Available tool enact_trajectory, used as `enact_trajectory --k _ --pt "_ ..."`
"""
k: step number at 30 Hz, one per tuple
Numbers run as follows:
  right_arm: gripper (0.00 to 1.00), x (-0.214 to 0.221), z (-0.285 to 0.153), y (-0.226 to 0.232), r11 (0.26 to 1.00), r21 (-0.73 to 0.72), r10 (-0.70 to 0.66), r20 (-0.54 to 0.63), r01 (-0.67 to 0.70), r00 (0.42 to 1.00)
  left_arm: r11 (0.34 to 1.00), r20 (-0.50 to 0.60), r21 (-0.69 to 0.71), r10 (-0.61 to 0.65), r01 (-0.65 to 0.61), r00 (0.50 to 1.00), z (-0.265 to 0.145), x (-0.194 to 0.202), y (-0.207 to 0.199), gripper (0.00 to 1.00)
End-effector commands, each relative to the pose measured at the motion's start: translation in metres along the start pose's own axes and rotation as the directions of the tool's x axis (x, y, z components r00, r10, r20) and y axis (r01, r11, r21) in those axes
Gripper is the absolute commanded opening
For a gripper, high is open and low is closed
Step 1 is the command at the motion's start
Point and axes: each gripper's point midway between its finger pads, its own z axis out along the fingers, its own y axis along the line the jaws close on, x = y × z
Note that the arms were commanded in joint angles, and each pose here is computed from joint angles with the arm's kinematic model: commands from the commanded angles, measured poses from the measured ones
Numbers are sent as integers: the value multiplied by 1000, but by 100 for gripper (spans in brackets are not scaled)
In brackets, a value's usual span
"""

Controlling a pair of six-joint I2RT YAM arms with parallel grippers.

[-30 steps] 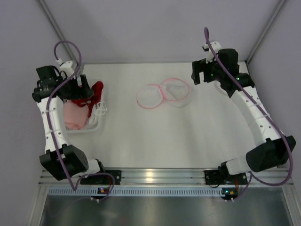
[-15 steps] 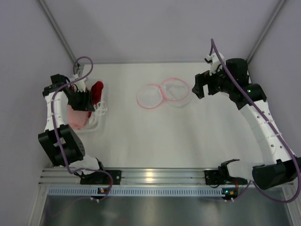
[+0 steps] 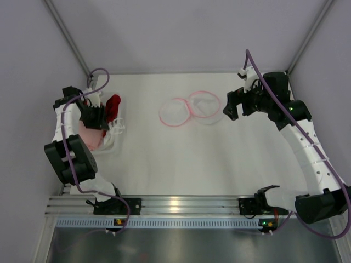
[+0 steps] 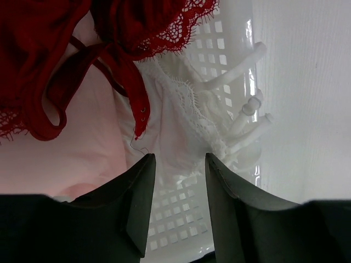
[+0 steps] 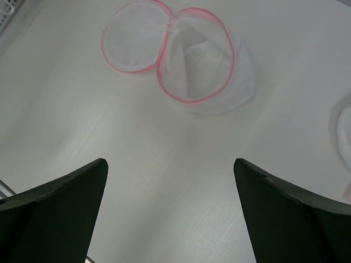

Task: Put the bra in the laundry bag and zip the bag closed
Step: Pick up the bra from the bin.

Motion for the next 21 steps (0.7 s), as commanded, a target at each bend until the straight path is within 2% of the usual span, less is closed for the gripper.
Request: enact_trajectory --k 1,6,8,10,13,14,18,21 --pt "99 -8 -9 4 1000 -8 -2 37 2 999 1000 24 -2 6 -6 1000 10 -9 7 47" --pt "99 -4 -6 3 1000 -6 0 25 0 1000 999 17 35 1 -1 1000 19 -8 5 48" --pt "99 -3 -4 2 1000 -5 1 22 -1 1000 999 7 49 -7 7 1000 25 -6 5 46" --pt "100 -1 -3 1 1000 -3 2 16 -2 1000 999 4 50 -13 13 1000 27 -5 5 37" --pt "99 -1 -2 -1 1000 3 0 13 0 1000 999 27 43 -12 11 1000 22 -11 5 3" --pt "99 0 -2 -1 1000 6 -2 12 2 1000 999 36 36 -16 15 999 18 -13 5 0" --pt "99 0 -3 -4 1000 23 -13 11 13 1000 1000 141 -21 13 -10 990 -17 -36 0 0" --pt "99 0 -4 -6 999 30 -19 12 18 1000 997 270 -70 45 -27 962 -62 -63 -12 0"
